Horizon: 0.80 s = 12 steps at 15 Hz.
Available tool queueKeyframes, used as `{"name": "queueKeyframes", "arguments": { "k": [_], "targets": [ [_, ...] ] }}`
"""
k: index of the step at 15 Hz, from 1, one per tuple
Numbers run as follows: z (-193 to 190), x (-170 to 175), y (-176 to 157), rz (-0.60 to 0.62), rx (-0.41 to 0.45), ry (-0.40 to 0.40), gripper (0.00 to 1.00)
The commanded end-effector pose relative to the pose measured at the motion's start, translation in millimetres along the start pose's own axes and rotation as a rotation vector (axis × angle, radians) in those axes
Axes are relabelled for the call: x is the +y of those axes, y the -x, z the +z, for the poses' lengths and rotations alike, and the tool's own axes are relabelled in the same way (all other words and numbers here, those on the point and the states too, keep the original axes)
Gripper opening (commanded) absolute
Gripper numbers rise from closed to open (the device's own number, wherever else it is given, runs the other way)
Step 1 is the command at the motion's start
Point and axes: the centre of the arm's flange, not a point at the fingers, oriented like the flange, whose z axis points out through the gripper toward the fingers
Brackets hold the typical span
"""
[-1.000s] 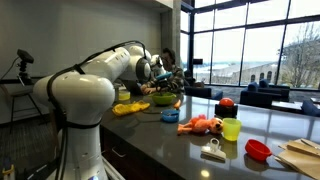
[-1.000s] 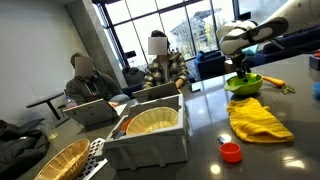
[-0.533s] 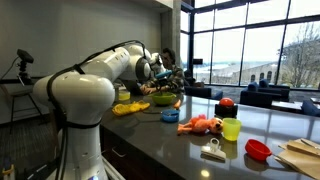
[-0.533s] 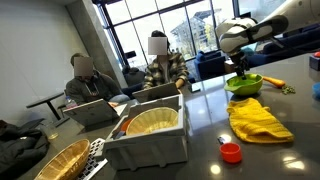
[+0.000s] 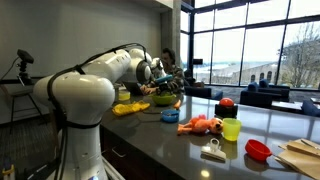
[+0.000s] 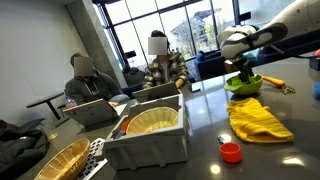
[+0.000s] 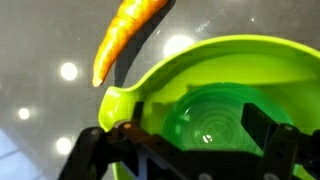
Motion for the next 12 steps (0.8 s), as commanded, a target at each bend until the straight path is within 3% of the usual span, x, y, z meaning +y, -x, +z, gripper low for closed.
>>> {"name": "queueKeyframes", "arguments": {
  "k": [1,4,5,9,12],
  "targets": [
    [5.0,17.6,-16.0,0.023,-0.035,-0.012,1.0],
    [11.4,20.9,-15.3,0.026,-0.05,-0.021,1.0],
    [12.2,20.9,-14.8,0.024,-0.055,-0.023,0.81],
    [11.8,21.8,-13.2,0.026,-0.058,-0.026,0.54],
    [9.2,23.6,-12.1,0.029,-0.056,-0.024,0.27]
  ]
}}
